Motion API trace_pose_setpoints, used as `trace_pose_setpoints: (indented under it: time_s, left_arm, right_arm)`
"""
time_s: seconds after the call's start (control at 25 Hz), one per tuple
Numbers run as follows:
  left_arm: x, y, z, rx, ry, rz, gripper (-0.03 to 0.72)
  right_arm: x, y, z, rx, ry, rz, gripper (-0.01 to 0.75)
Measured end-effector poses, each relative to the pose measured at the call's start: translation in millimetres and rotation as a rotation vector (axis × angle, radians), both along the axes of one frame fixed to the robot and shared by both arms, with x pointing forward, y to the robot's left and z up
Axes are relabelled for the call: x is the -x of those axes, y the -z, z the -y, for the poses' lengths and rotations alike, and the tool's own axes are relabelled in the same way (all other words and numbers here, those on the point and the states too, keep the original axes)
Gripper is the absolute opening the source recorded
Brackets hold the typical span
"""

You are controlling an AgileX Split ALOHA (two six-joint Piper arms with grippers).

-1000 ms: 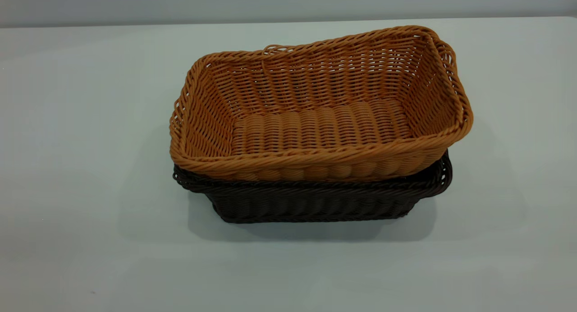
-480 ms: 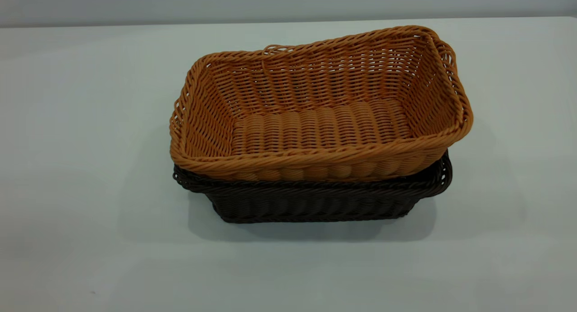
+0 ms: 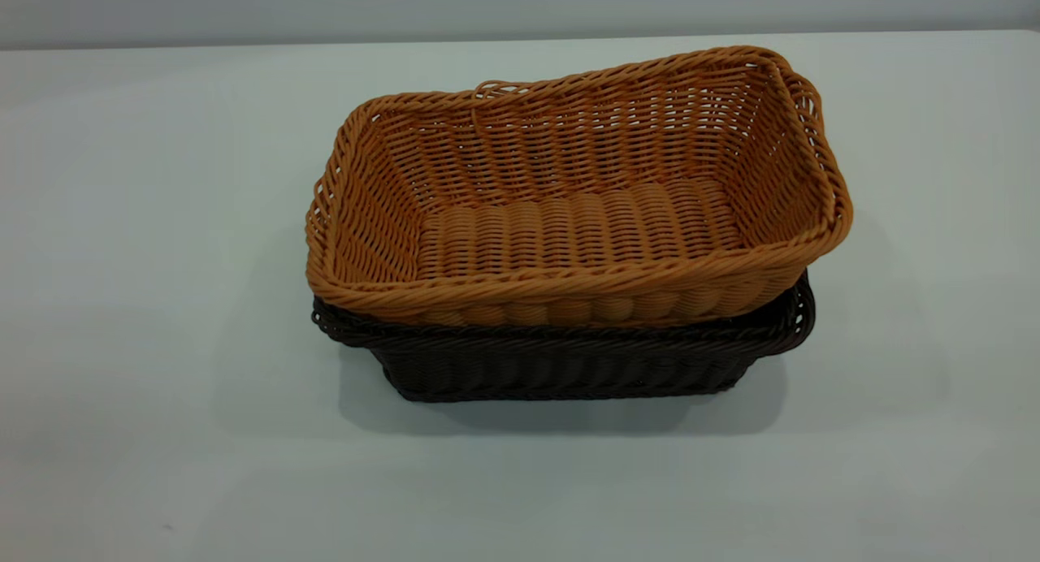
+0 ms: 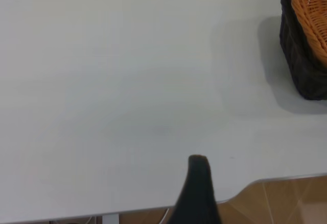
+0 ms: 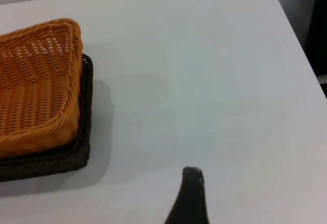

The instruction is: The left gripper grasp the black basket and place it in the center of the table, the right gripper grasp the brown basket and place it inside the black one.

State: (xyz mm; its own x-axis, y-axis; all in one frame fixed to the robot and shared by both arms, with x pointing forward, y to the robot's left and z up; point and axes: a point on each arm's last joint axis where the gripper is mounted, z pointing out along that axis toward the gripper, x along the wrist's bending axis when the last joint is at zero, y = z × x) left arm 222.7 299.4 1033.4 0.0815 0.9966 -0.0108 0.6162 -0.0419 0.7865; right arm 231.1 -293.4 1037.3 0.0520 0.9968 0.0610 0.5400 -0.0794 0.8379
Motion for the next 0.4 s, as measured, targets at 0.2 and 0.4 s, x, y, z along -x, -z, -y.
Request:
trace_pose_setpoints:
  time_s: [0.2,0.4]
  left_arm:
    - [0.0,0.0,0.0,0.000,0.000,0.000,0.573]
    - [0.0,0.0,0.0,0.000,0.000,0.000,0.573]
  right_arm:
    - [-0.1,-0.1,0.0,0.000,0.000,0.002,0.586]
    - [-0.1,-0.2,0.0,0.000,0.000,0.003,0.582]
